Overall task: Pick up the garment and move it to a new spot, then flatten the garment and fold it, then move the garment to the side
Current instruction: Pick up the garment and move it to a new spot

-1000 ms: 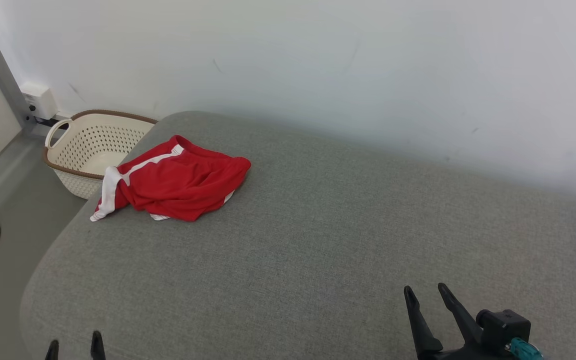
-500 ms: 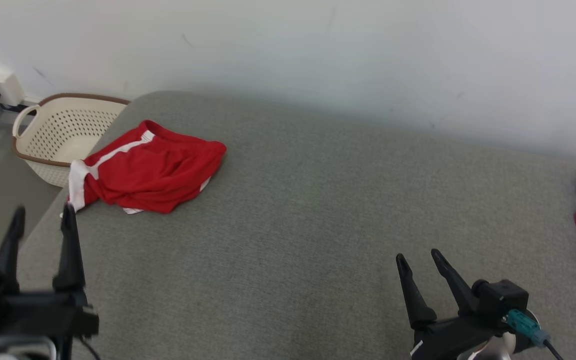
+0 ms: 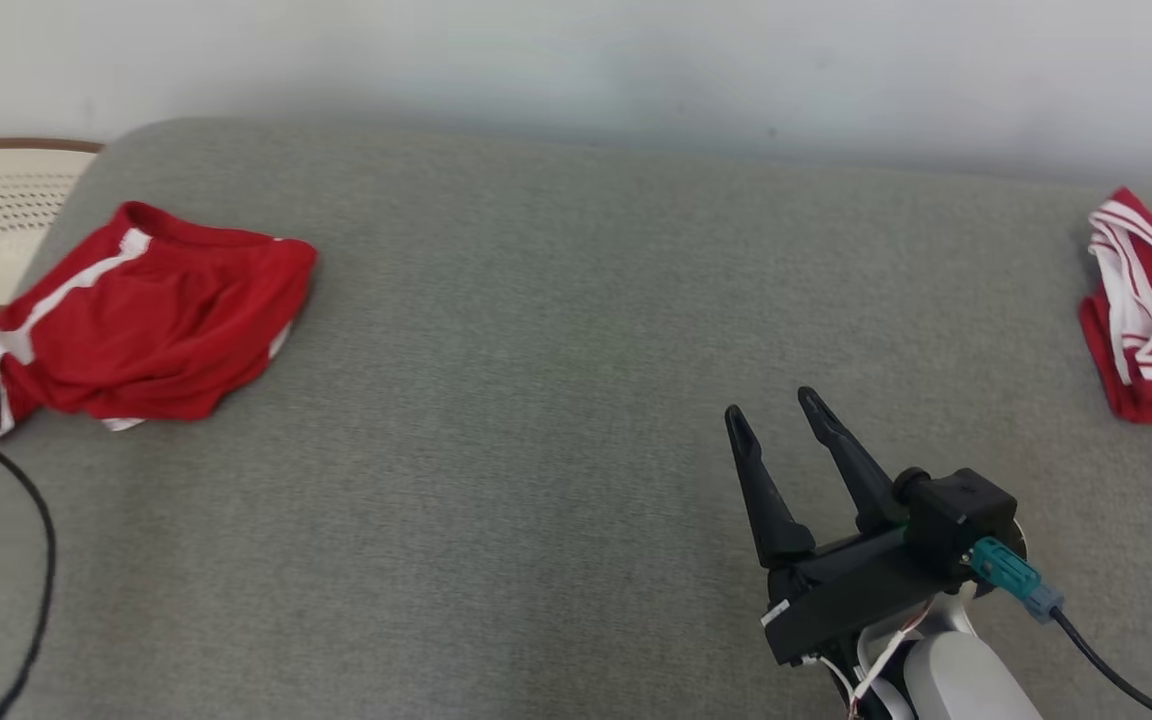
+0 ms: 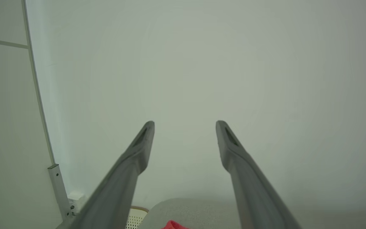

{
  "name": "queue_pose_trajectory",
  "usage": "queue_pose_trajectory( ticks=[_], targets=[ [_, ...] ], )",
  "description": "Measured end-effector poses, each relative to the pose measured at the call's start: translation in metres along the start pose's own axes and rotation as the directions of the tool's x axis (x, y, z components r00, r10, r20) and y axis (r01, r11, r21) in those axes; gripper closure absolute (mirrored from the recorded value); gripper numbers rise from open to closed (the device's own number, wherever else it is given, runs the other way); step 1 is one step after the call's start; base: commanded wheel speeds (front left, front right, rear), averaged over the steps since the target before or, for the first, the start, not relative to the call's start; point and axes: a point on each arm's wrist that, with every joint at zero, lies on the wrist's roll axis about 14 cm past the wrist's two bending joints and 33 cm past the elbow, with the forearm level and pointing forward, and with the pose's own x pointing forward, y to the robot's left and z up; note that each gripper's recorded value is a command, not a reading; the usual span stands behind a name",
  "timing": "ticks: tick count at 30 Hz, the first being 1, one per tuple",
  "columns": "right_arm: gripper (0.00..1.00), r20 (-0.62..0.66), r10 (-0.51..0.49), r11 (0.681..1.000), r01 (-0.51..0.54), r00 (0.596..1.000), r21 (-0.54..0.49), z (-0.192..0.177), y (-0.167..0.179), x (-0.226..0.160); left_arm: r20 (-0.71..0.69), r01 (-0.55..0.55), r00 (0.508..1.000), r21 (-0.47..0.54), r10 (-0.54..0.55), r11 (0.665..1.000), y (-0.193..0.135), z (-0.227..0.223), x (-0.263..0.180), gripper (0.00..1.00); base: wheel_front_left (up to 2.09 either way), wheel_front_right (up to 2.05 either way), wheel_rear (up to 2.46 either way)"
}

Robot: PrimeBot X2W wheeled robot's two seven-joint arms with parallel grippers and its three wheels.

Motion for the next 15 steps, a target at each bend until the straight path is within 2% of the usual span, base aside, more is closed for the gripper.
queue_pose_trajectory(
  ticks=[7,15],
  targets=[
    [0.00,0.004,-0.061,0.998,0.060,0.998,0.011,-0.007,-0.025,-0.003,-0.160,0.046,0.986,0.012,-0.043,0.999,-0.010,-0.062,0.045,0.00,0.00,0.00,0.00],
    [0.00,-0.008,-0.134,0.991,0.134,0.991,0.008,-0.018,-0.054,-0.010,-0.329,0.073,0.942,0.006,-0.068,0.997,-0.021,-0.137,0.066,0.00,0.00,0.00,0.00]
  ],
)
